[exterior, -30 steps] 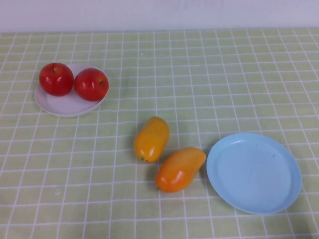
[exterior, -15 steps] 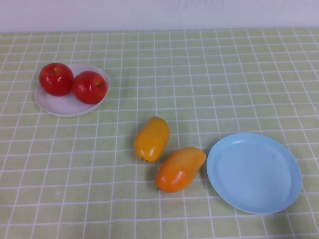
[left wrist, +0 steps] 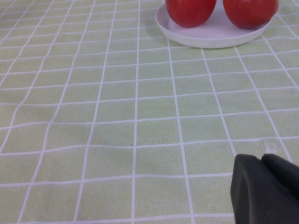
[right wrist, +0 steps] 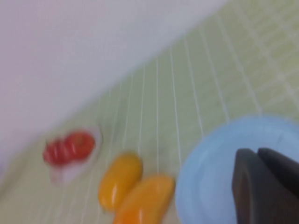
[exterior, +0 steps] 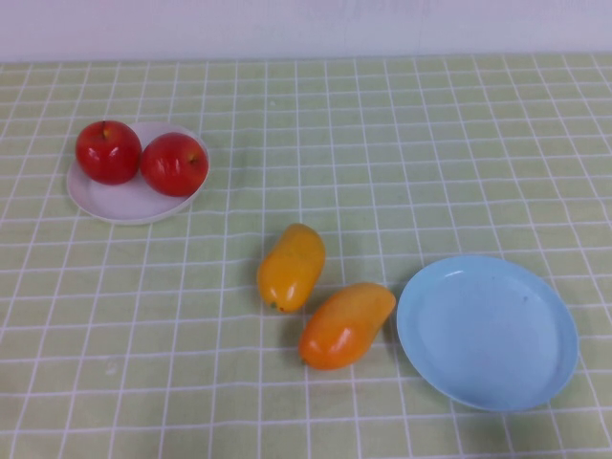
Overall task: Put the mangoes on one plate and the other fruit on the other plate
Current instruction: Put another type of fruit in the right plate
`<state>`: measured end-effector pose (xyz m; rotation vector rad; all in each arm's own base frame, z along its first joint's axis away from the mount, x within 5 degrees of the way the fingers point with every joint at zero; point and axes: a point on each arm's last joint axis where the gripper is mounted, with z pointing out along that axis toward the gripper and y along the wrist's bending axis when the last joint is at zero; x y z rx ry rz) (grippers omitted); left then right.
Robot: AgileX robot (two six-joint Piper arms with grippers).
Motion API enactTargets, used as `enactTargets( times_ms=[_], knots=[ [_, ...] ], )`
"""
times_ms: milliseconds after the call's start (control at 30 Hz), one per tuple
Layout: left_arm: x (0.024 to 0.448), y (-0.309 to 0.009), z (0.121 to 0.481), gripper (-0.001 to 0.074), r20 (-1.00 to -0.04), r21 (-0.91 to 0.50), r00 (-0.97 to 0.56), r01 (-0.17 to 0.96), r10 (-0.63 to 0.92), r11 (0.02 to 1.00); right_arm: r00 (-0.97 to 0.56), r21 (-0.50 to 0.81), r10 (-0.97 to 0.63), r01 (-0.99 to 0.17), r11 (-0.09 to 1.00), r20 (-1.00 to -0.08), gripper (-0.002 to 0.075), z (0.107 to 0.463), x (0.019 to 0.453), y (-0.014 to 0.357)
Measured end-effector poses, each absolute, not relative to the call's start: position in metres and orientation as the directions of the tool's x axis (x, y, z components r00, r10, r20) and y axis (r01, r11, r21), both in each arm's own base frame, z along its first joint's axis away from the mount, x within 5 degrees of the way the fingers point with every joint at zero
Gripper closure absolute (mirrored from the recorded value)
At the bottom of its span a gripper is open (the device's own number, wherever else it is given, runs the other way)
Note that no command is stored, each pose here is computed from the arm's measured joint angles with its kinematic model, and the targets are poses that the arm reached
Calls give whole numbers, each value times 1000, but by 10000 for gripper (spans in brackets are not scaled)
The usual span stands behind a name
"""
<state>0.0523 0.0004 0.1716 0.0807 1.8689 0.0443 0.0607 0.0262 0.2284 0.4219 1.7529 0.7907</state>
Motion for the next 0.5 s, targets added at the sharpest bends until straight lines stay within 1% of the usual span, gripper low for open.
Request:
enactTargets(
  times_ms=[133, 233, 400, 500],
  knots=[
    [52, 0, 172, 733, -953, 72, -293, 33, 78, 997, -550, 637, 500, -78, 767, -669, 743, 254, 79, 37],
    [52, 0, 172, 733, -953, 72, -293, 33, 78, 997, -699, 585, 389, -51, 810, -600, 743, 265, 99, 41],
    [52, 0, 172, 733, -953, 72, -293, 33, 78, 997, -846, 506, 261, -13, 862, -466, 743, 269, 134, 43],
    [52, 0, 172, 733, -953, 72, -293, 33, 78, 997, -883, 469, 211, -12, 883, -420, 743, 271, 152, 43]
  ],
)
